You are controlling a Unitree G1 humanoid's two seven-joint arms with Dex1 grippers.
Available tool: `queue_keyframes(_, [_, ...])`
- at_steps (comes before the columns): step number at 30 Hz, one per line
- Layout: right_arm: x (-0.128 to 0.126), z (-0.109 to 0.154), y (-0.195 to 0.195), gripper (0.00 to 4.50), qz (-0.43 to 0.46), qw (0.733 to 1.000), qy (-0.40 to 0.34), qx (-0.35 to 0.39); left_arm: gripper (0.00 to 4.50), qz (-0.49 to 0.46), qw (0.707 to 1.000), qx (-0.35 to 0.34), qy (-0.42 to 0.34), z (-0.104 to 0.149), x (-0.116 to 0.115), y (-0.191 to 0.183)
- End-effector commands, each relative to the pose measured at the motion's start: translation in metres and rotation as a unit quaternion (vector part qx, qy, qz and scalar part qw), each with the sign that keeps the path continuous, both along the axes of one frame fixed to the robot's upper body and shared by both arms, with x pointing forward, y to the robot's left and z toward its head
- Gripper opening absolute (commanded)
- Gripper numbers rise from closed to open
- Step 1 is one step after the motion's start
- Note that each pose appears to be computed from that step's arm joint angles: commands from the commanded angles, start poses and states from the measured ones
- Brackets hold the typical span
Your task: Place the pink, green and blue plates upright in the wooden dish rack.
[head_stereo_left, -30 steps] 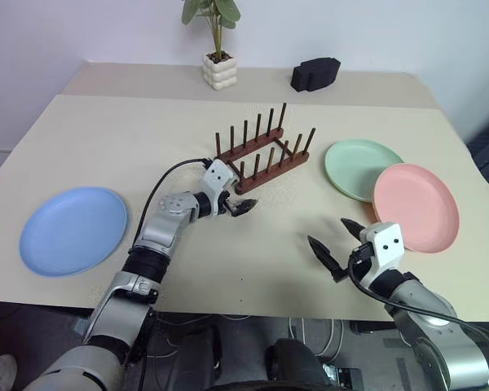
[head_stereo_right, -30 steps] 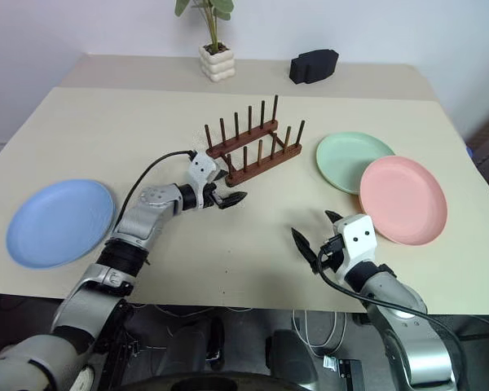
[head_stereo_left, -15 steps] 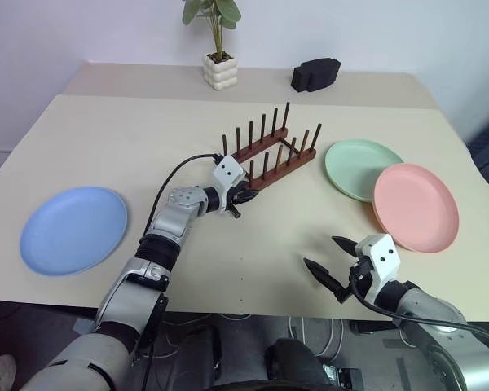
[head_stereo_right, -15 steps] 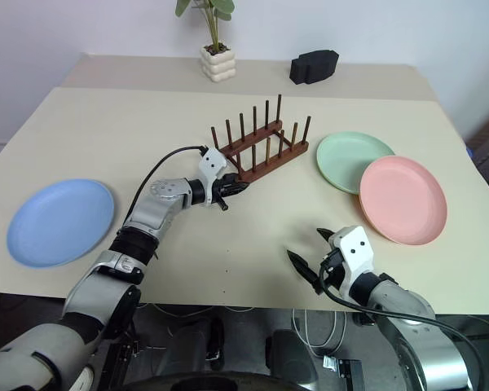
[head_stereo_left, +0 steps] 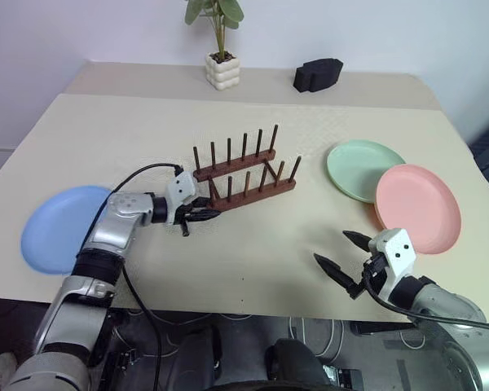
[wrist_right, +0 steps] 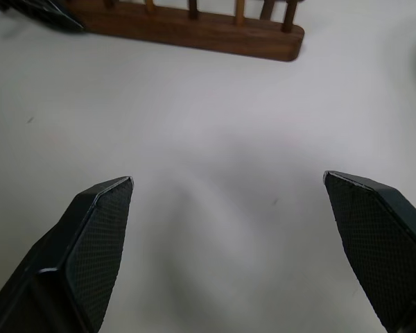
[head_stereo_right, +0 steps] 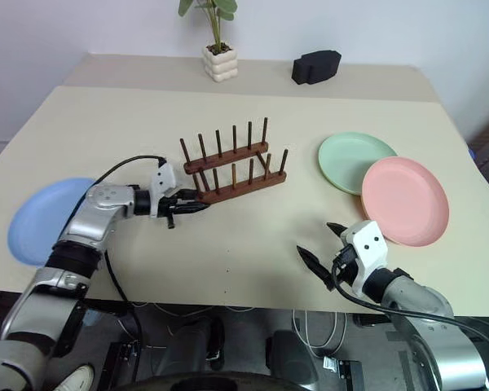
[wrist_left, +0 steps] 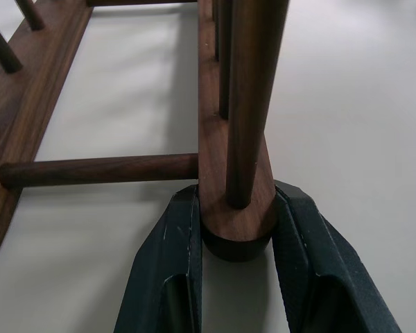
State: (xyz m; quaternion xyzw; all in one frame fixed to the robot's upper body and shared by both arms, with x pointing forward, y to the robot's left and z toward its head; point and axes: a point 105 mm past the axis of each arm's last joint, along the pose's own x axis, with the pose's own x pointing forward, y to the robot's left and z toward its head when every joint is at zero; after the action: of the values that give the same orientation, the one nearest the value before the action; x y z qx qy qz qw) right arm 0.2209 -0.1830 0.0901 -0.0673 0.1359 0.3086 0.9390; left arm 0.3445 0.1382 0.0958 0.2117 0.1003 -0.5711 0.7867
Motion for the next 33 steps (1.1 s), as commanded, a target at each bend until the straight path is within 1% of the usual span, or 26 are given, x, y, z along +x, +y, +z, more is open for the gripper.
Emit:
queue_keyframes(1, [-0.004,0.008,0.005,4.50,0.022,1.000,-0.007,0.002,0.79,-0.068,0.998,-0.003,-0.020,0.012,-0.014,-0.018])
queue_keyframes(10, [-0.005,0.005,0.000,4.50,0.013,1.000,-0.007,0.001,0.79,-0.123,0.992,0.007,-0.009,0.001,-0.029,-0.038])
queue_keyframes(20, [-0.010,0.005,-0.002,4.50,0.010,1.000,-0.004,-0.003,0.79,-0.143,0.990,0.008,-0.012,-0.006,-0.025,-0.063])
queue_keyframes(27, [-0.009,0.006,-0.002,4.50,0.004,1.000,-0.010,-0.007,0.79,-0.142,0.990,0.003,-0.013,-0.007,-0.021,-0.068])
queue_keyframes(33, [-0.008,0.006,-0.001,4.50,0.003,1.000,-0.012,-0.008,0.79,-0.139,0.990,0.006,-0.005,-0.010,-0.022,-0.065])
